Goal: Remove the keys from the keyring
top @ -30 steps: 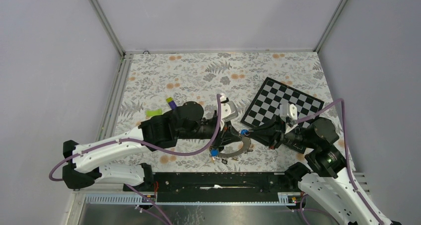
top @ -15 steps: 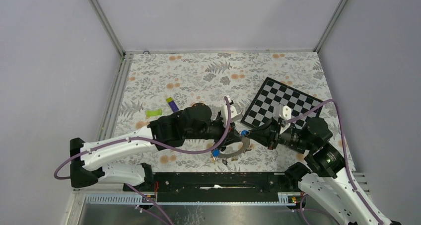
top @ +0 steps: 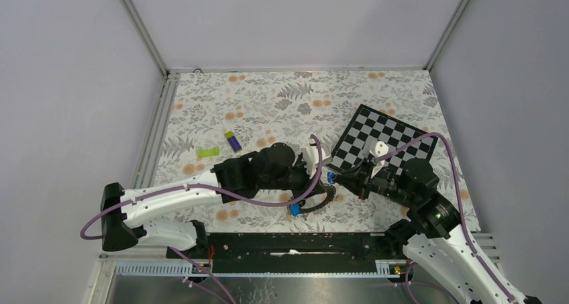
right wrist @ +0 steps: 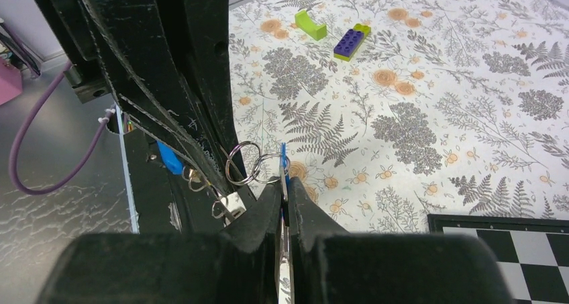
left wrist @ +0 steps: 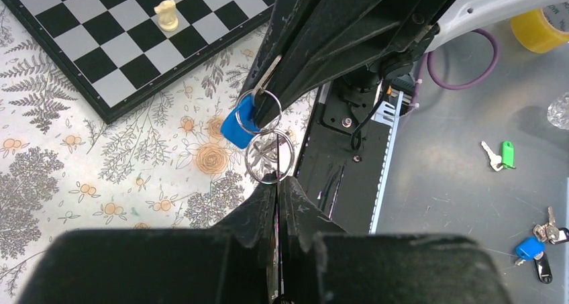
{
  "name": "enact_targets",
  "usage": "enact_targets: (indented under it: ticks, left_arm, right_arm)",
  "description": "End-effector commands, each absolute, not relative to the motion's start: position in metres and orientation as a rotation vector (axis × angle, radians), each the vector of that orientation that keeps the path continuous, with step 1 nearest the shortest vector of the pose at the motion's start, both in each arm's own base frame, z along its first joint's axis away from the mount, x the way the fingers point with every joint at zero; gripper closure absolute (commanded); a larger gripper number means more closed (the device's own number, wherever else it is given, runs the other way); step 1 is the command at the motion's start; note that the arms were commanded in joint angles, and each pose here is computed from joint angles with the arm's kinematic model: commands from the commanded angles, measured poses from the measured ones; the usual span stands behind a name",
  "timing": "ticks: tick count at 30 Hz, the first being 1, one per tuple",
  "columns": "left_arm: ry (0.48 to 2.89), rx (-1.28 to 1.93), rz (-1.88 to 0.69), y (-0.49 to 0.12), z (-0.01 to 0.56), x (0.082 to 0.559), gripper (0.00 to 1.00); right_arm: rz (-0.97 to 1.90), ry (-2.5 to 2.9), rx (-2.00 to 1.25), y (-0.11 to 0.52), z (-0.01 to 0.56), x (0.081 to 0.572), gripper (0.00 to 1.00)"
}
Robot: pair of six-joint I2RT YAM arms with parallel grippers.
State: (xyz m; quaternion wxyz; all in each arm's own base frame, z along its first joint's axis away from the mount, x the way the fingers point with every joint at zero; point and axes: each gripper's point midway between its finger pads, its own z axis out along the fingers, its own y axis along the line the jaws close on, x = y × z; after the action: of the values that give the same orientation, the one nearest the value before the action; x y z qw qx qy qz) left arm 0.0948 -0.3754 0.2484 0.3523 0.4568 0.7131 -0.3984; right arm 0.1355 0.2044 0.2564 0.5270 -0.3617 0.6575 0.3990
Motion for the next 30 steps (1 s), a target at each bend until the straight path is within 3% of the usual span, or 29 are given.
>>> enact_targets:
  ticks: [1, 8, 14, 19, 30]
  left_arm:
    - [1.965, 1.255, -1.050, -0.361, 0.221, 0.075, 1.00]
    - [1.965, 1.247, -1.042, -0.360, 0.222, 0.077, 1.00]
    - [1.966, 1.232, -1.016, -0.354, 0.220, 0.080, 1.00]
    - [1.954, 1.205, -1.003, -0.353, 0.219, 0.085, 1.00]
    - [1.890, 1.149, -1.025, -0.354, 0.228, 0.089, 1.00]
  right_arm:
    - [0.770, 1.487, -0.744, 0.189, 0.286, 0.169, 1.00]
    - [0.851, 1.376, -0.854, 0.198, 0.295, 0.146, 1.00]
    - [0.903, 1.265, -0.901, 0.197, 0.312, 0.121, 0.85]
    - [0.963, 1.260, -0.916, 0.199, 0.323, 0.110, 1.00]
    - [0.947, 1.306, -0.890, 0.196, 0.325, 0.114, 1.00]
